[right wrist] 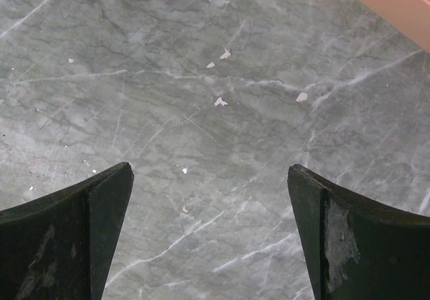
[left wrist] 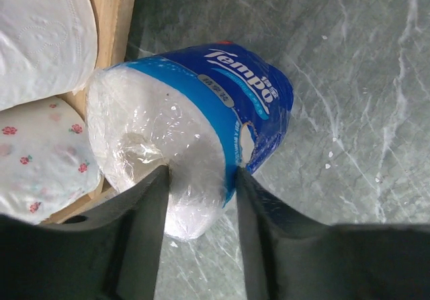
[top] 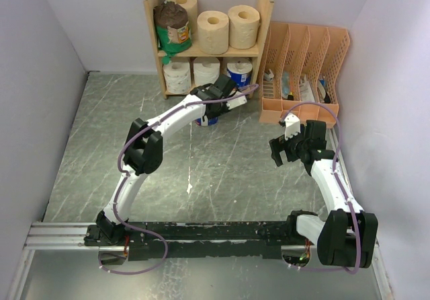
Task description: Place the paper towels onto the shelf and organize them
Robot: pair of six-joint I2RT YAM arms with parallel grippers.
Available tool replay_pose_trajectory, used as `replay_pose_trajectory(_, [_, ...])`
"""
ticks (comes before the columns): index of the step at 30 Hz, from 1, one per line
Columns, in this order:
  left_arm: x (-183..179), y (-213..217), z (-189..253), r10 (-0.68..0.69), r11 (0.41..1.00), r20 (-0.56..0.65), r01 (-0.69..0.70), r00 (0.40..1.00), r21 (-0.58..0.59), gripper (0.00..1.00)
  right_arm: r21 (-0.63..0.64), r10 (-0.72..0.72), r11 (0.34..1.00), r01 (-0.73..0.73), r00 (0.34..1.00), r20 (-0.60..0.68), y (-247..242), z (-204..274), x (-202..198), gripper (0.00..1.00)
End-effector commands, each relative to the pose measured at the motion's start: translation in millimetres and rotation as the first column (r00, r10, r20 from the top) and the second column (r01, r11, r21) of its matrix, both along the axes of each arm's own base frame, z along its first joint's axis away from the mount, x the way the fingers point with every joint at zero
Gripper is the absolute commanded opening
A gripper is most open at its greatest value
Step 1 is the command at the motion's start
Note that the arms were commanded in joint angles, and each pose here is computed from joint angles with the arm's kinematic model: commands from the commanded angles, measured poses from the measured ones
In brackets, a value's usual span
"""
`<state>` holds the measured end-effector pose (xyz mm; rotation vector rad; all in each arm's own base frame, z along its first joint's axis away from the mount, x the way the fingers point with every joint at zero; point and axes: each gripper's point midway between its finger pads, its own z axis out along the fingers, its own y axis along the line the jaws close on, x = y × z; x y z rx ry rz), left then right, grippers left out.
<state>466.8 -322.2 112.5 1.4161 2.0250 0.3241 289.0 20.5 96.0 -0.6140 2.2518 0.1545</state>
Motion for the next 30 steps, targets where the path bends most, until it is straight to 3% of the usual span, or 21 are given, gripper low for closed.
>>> replay_pose_trajectory(1, [3, 2, -11, 0.009, 1.0, -0.015, -0.009, 1.0, 0.011, 0.43, 0.003, 0.012, 1.0, -0.012, 1.0, 0.0, 1, 1, 0, 1.0])
replay_pose_trajectory(4, [4, 3, -12, 0.011, 1.0, -0.011, -0.011, 1.0, 0.02, 0.21, 0.003, 0.012, 1.0, -0.012, 1.0, -0.001, 1, 0, -1, 1.0])
replay_pose_trajectory(7, [4, 4, -15, 0.012, 1.0, -0.013, -0.012, 1.0, 0.027, 0.08, 0.003, 0.013, 1.0, -0.013, 1.0, -0.001, 1, 0, 0, 1.0])
replay_pose_trajectory(13, [1, 2, -18, -0.001, 1.0, -0.023, 0.002, 1.0, 0.022, 0.07, 0.003, 0.011, 1.0, -0.011, 1.0, -0.001, 0, 0, -1, 1.0])
replay_pose_trajectory(22, [11, 2, 40, -0.002, 0.999, 0.171, -0.006, 0.985, 0.047, 0.07, 0.001, 0.009, 1.0, -0.009, 1.0, 0.001, 0, 0, 0, 1.0])
replay_pose_trajectory(30, [17, -1, 71, 0.007, 1.0, 0.225, -0.013, 0.974, 0.025, 0.07, 0.001, 0.01, 1.0, -0.01, 1.0, 0.003, 0, 1, 0, 1.0])
